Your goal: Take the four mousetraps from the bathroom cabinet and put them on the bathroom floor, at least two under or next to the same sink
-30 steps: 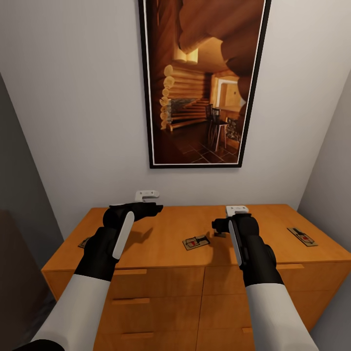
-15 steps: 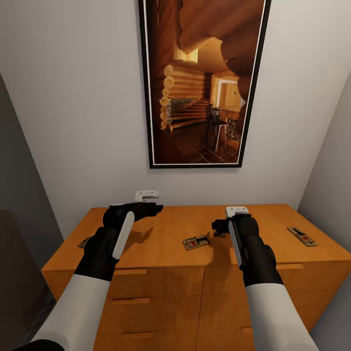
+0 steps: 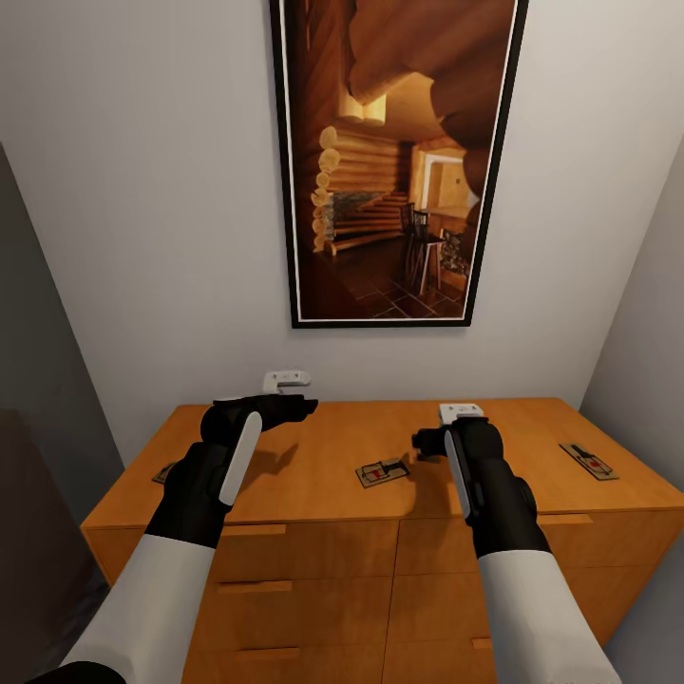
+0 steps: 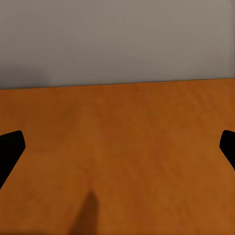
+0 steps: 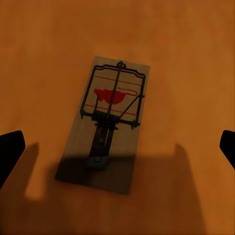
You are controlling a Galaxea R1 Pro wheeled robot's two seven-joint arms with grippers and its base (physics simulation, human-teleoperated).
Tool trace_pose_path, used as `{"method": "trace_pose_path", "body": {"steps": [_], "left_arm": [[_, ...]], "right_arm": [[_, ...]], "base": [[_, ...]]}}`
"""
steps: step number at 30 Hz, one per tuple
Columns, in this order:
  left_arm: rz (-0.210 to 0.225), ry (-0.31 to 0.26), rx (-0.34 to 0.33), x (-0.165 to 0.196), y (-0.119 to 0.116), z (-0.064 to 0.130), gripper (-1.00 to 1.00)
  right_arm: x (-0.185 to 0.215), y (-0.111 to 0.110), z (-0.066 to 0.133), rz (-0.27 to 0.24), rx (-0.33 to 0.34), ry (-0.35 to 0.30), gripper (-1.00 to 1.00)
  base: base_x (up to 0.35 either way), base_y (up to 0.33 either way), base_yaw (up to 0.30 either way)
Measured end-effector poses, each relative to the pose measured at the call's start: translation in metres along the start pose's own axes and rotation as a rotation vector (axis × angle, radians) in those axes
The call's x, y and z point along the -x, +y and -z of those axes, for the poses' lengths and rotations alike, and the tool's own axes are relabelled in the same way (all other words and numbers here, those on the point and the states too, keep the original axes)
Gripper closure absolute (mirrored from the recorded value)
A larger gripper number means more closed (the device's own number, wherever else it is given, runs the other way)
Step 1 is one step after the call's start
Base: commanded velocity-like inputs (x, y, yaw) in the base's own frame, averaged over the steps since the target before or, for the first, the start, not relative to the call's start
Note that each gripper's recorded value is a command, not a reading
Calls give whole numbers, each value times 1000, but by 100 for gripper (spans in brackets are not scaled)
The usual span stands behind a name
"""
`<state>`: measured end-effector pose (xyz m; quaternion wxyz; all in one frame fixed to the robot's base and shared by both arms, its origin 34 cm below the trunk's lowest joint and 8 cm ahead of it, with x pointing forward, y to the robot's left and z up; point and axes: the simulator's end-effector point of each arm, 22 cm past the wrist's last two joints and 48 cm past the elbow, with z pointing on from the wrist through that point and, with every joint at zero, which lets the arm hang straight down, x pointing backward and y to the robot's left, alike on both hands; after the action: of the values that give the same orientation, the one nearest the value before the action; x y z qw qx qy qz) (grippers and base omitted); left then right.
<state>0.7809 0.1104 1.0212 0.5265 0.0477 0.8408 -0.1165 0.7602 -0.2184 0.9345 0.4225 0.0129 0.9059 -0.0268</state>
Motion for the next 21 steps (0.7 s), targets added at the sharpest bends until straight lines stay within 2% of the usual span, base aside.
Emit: {"method": "trace_pose_path", "body": {"steps": [12, 21], "left_arm": [[0, 0, 0, 0, 0, 0, -100], [0, -1, 0, 0, 0, 0, -100]], "right_arm": [[-22, 9, -19, 16, 16, 86, -100], [-29, 8, -27, -3, 24, 122, -100]], "base": [[0, 0, 0], [0, 0, 0]]}}
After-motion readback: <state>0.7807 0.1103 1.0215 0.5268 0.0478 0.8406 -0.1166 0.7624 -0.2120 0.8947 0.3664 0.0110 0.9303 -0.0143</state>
